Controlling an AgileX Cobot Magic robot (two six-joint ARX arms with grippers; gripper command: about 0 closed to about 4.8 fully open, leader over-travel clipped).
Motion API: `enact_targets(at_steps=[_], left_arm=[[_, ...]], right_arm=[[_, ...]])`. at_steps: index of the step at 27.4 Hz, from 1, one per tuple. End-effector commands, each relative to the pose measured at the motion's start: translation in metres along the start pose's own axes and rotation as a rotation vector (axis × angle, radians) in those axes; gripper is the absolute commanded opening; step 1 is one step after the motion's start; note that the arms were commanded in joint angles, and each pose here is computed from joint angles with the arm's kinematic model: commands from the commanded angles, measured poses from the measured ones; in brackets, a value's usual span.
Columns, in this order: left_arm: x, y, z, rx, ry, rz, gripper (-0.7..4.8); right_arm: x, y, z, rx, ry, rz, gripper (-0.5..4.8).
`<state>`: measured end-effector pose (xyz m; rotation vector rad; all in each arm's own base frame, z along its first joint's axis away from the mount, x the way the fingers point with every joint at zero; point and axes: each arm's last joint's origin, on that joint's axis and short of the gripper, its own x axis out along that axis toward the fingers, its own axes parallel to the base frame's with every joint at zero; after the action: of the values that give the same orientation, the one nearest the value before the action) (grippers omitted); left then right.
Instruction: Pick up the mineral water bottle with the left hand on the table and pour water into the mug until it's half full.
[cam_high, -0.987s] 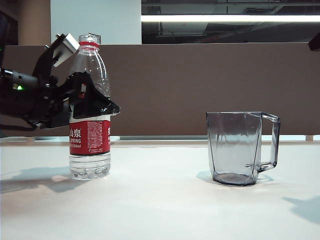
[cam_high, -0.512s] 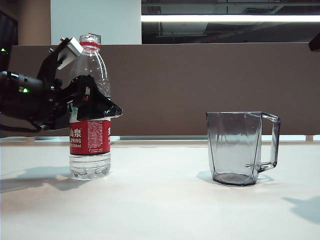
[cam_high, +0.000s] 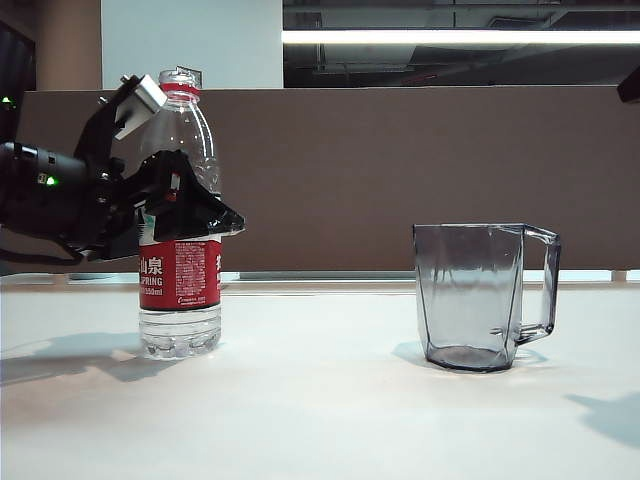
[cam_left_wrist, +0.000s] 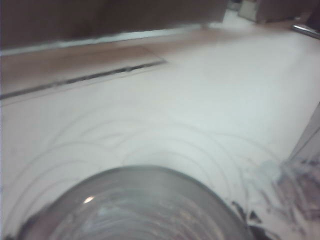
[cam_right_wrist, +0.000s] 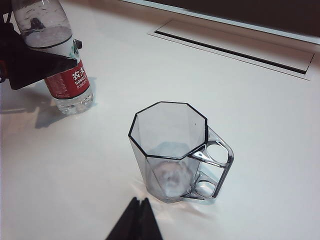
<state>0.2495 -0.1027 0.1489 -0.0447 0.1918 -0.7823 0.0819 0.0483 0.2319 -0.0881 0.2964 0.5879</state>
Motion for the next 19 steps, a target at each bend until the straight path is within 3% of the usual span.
enact_targets(at_steps=[1, 4, 19], left_arm=[[0.0002, -0.0005, 0.0016, 0.01, -0.012, -0.008, 3.51], [0.0002, -0.0005, 0.0017, 0.01, -0.013, -0.008, 2.74], [0.0003, -0.0005, 0.0018, 0.007, -0.013, -0.008, 2.74]], right_arm=[[-0.0015, 0.0001, 0.0037, -0.001, -0.023, -0.001, -0.05], [-0.0015, 0.0001, 0.0037, -0.001, -0.023, 0.0, -0.05], [-0.0015, 0.0001, 0.0037, -0.001, -0.023, -0.001, -0.05]])
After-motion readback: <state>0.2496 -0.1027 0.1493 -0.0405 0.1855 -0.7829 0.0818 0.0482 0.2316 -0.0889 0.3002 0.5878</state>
